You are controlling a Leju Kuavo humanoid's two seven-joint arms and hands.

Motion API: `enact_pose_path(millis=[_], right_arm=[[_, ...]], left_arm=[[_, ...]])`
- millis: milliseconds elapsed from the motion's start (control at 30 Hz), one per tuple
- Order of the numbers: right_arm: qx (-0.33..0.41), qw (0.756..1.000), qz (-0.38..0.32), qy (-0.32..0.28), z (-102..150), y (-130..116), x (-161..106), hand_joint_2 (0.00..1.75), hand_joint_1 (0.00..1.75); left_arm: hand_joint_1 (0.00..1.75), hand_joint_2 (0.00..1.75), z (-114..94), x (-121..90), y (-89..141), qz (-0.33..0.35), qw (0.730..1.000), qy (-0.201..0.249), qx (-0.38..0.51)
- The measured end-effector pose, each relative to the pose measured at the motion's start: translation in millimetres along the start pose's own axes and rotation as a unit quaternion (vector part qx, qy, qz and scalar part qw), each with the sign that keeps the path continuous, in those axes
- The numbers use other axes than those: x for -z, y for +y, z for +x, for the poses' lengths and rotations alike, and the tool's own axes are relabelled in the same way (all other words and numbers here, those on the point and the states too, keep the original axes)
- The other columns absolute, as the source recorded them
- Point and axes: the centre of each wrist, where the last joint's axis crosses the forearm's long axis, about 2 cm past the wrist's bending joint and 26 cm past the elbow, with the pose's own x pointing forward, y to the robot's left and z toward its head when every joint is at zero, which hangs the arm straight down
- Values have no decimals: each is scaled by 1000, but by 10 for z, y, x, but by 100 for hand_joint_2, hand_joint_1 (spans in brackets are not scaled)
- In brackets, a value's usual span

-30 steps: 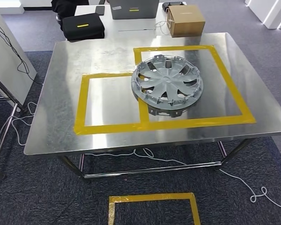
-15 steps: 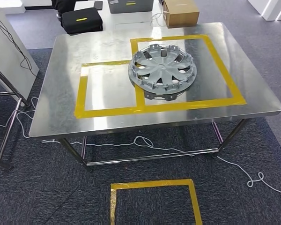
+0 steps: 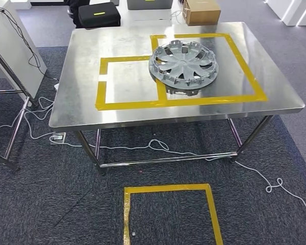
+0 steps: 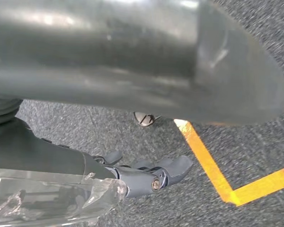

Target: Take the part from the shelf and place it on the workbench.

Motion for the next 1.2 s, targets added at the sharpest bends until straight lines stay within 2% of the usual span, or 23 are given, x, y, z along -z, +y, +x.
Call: enact_pose_path(millis=[1200], right_arm=[[1,1000,8,-9,-33,-36,5,0,0]], left_arm=[[0,0,-46,-3,-2,2,1000,1,0]])
